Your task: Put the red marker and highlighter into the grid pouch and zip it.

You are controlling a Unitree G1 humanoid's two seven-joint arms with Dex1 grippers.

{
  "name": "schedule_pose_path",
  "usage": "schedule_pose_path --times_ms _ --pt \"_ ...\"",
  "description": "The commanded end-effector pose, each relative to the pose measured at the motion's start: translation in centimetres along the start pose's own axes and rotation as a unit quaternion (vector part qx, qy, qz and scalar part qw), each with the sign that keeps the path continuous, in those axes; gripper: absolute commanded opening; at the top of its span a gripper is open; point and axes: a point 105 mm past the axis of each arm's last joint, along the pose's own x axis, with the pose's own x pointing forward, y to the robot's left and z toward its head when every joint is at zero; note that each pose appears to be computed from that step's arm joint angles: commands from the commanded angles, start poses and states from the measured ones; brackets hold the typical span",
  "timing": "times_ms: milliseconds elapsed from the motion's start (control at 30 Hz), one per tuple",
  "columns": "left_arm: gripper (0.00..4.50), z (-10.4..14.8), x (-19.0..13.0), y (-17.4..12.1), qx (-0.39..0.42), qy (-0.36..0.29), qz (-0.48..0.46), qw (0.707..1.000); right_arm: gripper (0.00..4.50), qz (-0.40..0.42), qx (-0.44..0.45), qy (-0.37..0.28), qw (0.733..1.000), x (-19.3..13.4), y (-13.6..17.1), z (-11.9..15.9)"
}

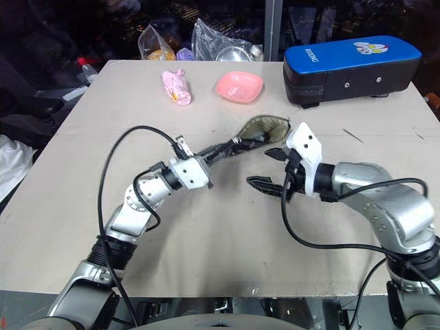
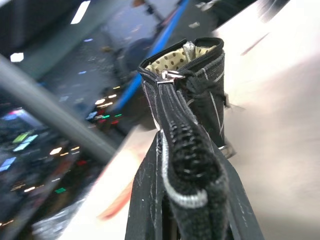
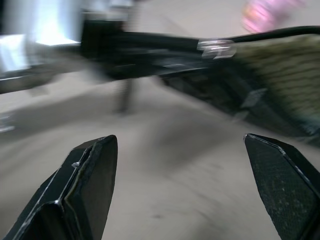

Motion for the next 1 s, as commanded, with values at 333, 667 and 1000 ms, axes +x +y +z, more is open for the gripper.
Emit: schedule_pose_path --times_ms 333,667,1000 --pt "0.0 0.7 0.5 -0.8 -0.02 -0.018 -0.015 1.0 4.08 0.02 0.063 -0.036 0.997 3.1 1.9 1.2" --pt "0.0 0.9 0.6 -1.3 -0.019 -0.02 -0.02 0.999 2.89 0.009 0.08 -0.029 0.996 3.0 1.4 1.1" --pt "0.0 0.6 0.4 -1.3 -0.018 -0.013 -0.015 1.0 0.03 -0.034 0.104 -0.026 0.994 2.2 0.1 0.8"
